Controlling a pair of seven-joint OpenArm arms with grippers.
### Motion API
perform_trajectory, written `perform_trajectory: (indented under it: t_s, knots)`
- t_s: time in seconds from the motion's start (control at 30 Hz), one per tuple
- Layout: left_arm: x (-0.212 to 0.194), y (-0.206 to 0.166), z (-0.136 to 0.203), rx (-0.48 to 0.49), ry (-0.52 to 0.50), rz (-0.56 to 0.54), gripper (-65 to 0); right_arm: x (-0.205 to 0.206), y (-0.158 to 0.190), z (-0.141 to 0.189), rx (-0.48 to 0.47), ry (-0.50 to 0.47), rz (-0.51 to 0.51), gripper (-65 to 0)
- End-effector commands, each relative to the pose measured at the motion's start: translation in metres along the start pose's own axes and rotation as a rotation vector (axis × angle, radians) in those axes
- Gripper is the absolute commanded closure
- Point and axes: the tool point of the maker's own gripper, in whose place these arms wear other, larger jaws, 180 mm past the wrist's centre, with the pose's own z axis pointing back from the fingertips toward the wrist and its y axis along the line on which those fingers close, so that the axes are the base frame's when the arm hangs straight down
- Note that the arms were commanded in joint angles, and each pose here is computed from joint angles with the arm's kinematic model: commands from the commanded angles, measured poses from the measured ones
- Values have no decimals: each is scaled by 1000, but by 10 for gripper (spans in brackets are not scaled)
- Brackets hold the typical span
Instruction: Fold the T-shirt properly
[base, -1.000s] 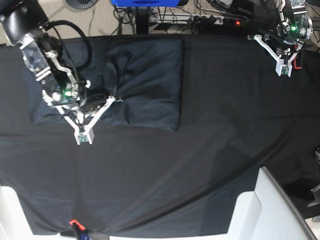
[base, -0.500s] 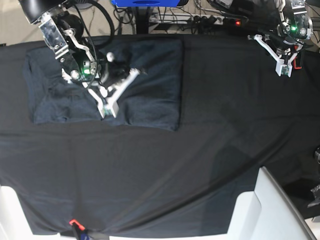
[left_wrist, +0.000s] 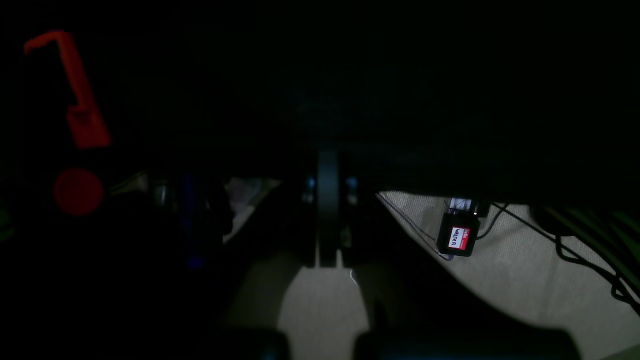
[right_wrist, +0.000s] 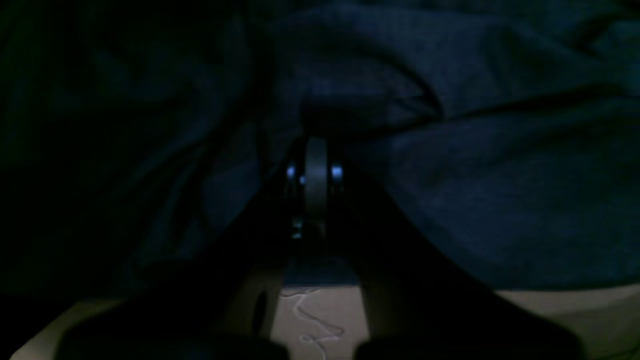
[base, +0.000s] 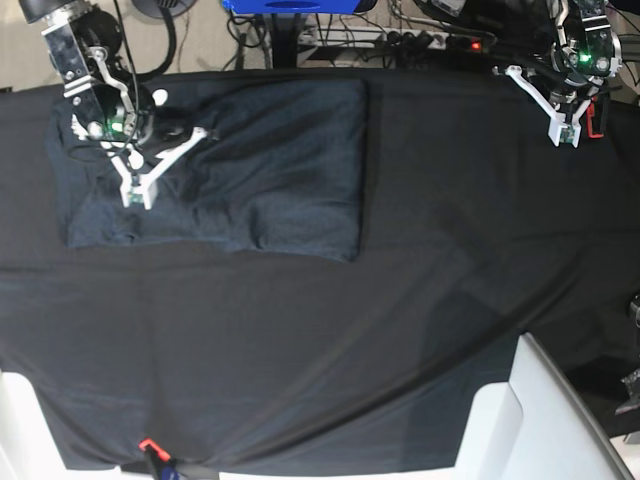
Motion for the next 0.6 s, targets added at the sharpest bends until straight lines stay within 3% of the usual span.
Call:
perform_trajectory:
  t_s: [0.0, 0.17, 0.33, 0.57]
  knots:
    - [12, 8, 3, 18, -33, -15, 0, 13, 9, 12, 33, -54, 7, 0]
    - [13, 8, 3, 18, -35, -13, 0, 19, 39, 46, 122, -104, 33, 0]
    - [13, 8, 3, 18, -35, -13, 0, 3, 52, 31, 144, -41, 1, 0]
    - [13, 8, 3, 18, -35, -13, 0, -26, 49, 16, 154, 43, 37, 0]
